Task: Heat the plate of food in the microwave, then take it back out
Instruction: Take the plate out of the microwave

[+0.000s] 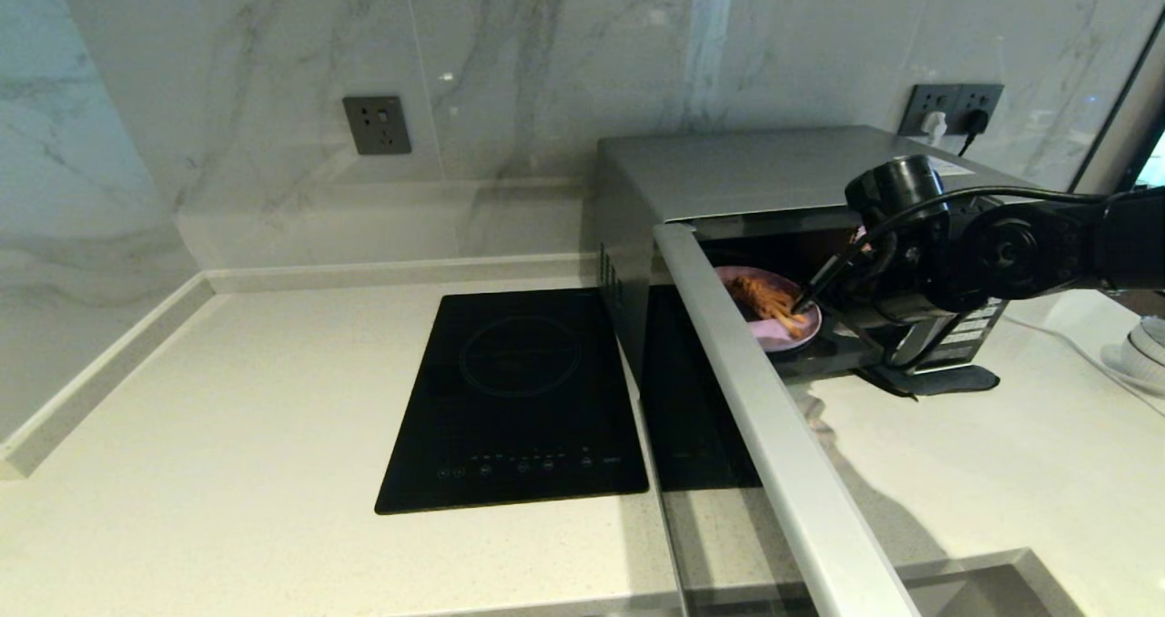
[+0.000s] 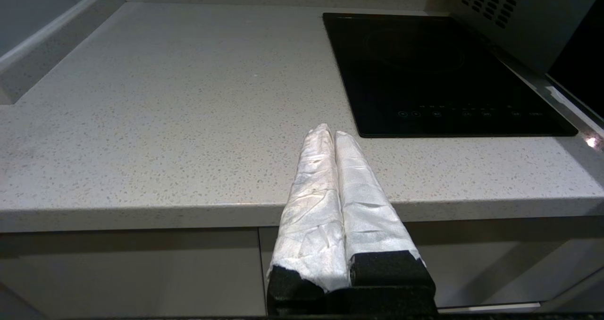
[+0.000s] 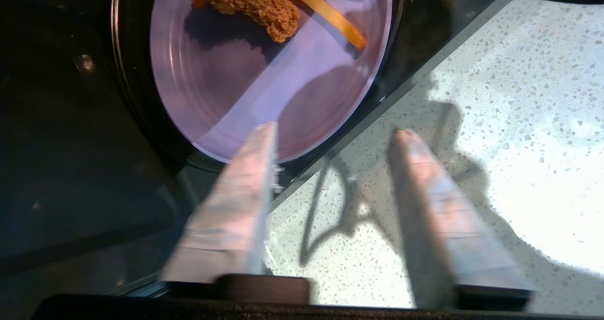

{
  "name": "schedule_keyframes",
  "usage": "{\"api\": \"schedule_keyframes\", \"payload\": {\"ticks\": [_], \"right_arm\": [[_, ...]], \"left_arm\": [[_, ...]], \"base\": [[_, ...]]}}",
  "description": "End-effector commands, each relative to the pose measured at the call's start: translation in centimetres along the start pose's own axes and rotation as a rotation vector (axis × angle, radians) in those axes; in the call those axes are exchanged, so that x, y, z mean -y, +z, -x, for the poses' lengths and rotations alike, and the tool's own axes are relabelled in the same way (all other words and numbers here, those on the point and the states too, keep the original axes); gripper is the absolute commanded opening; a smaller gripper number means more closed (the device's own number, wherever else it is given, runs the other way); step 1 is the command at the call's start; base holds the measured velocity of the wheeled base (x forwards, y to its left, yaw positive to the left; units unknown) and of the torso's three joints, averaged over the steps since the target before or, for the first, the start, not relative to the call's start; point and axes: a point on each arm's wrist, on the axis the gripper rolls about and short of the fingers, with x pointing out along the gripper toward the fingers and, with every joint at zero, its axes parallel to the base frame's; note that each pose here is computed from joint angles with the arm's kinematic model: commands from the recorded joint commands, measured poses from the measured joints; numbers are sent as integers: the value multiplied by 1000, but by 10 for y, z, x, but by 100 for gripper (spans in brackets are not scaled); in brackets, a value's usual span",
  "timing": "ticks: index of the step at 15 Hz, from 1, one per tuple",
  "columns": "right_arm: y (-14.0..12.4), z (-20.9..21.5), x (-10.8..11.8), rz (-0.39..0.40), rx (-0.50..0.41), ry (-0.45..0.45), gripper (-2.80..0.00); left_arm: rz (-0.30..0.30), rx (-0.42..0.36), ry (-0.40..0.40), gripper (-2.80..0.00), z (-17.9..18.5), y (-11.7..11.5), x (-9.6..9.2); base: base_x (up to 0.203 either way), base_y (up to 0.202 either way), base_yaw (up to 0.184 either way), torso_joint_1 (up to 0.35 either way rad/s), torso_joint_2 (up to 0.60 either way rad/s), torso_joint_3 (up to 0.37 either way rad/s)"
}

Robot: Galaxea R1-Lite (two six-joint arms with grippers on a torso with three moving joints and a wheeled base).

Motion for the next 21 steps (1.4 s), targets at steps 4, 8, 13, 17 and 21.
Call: {"api": "schedule_keyframes", "payload": {"ticks": [4, 8, 13, 17, 21], "right_arm": [[-9, -31, 6, -84, 39, -115, 0], [-18, -43, 15, -129, 10, -194, 0], [-24, -54, 18, -130, -7, -215, 0], [-26, -65, 16, -131, -9, -213, 0], [-27, -75, 13, -134, -15, -205, 0]], "left_arm": [[1, 0, 1, -280, 0, 0, 0], [1, 0, 1, -280, 0, 0, 0], [1, 0, 1, -280, 0, 0, 0], [1, 0, 1, -280, 0, 0, 0], [1, 0, 1, -280, 0, 0, 0]], "base": [[0, 0, 0, 0, 0, 0], [0, 0, 0, 0, 0, 0], [0, 0, 0, 0, 0, 0], [0, 0, 0, 0, 0, 0], [0, 0, 0, 0, 0, 0]]}}
